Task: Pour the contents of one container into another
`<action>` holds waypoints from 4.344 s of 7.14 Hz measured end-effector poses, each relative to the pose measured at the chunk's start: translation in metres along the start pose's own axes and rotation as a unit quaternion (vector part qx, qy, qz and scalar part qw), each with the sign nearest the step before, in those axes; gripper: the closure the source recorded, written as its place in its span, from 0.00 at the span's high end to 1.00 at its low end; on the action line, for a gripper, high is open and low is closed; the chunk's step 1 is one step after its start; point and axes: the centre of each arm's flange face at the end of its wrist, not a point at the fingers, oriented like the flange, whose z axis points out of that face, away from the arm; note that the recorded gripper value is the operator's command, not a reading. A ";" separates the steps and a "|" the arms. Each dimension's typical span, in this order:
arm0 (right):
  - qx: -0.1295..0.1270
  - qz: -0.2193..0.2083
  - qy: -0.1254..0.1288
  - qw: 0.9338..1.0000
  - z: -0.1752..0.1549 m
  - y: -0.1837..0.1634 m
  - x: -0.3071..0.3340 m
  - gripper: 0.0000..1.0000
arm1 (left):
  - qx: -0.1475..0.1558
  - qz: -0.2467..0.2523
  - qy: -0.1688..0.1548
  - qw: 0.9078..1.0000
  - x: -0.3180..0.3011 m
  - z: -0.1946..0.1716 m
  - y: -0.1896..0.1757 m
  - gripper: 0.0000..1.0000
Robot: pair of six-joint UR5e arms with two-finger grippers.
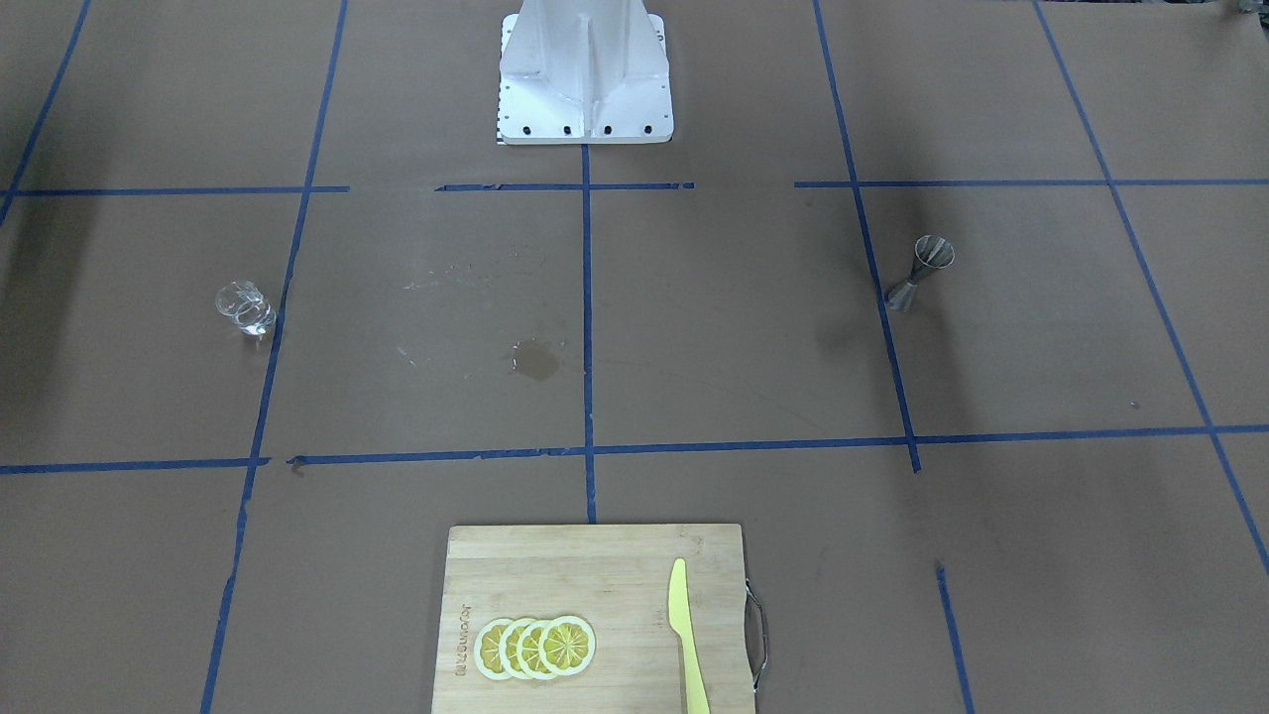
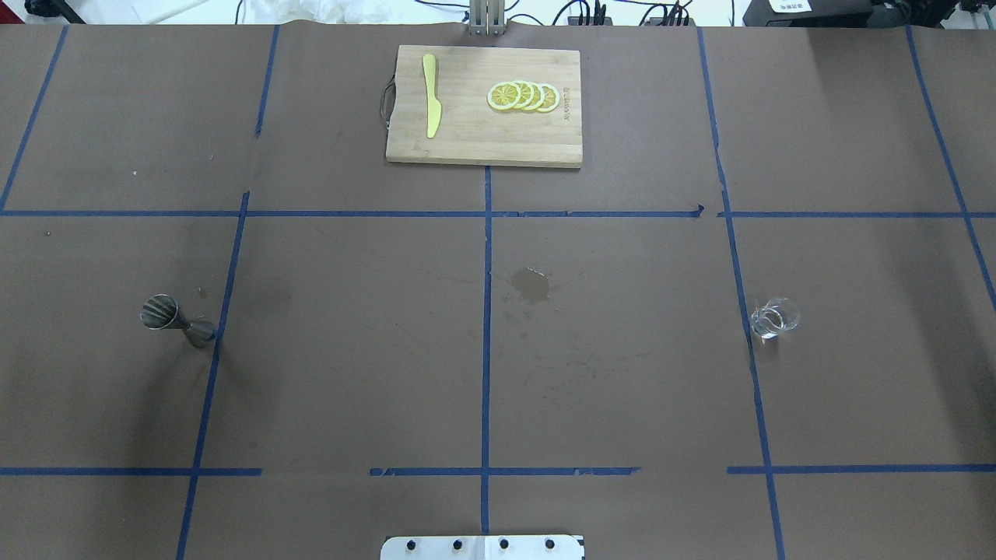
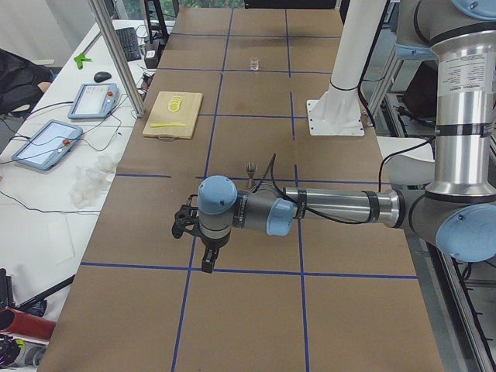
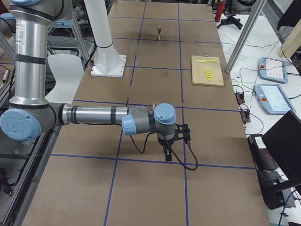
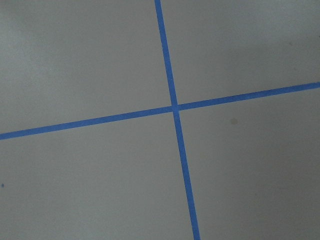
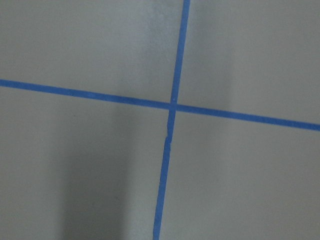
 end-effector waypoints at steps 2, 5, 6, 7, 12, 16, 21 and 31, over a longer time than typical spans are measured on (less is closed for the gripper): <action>0.040 -0.031 -0.006 0.999 -0.008 -0.012 -0.009 1.00 | 0.049 0.048 -0.003 0.998 0.004 -0.004 -0.005 1.00; 0.050 -0.042 -0.011 0.998 -0.010 -0.014 -0.012 1.00 | 0.151 0.149 -0.008 0.977 0.031 -0.033 -0.043 1.00; 0.050 -0.040 -0.011 0.998 -0.010 -0.014 -0.011 1.00 | 0.174 0.172 -0.009 0.970 0.036 -0.038 -0.048 1.00; 0.051 -0.041 -0.011 0.998 -0.011 -0.015 -0.012 1.00 | 0.195 0.192 -0.011 0.962 0.042 -0.045 -0.051 1.00; 0.054 -0.042 -0.016 0.997 -0.015 -0.014 -0.017 1.00 | 0.301 0.148 0.018 0.942 0.154 -0.031 -0.060 1.00; 0.051 -0.040 -0.018 0.998 -0.013 -0.009 -0.014 1.00 | 0.401 0.078 0.038 0.912 0.255 -0.022 0.007 1.00; 0.047 -0.036 -0.031 0.998 -0.011 -0.002 -0.013 1.00 | 0.500 0.014 0.019 0.866 0.336 0.042 0.067 1.00; 0.048 -0.031 -0.034 0.998 -0.014 0.002 -0.009 1.00 | 0.522 -0.050 0.041 0.851 0.406 0.187 0.174 1.00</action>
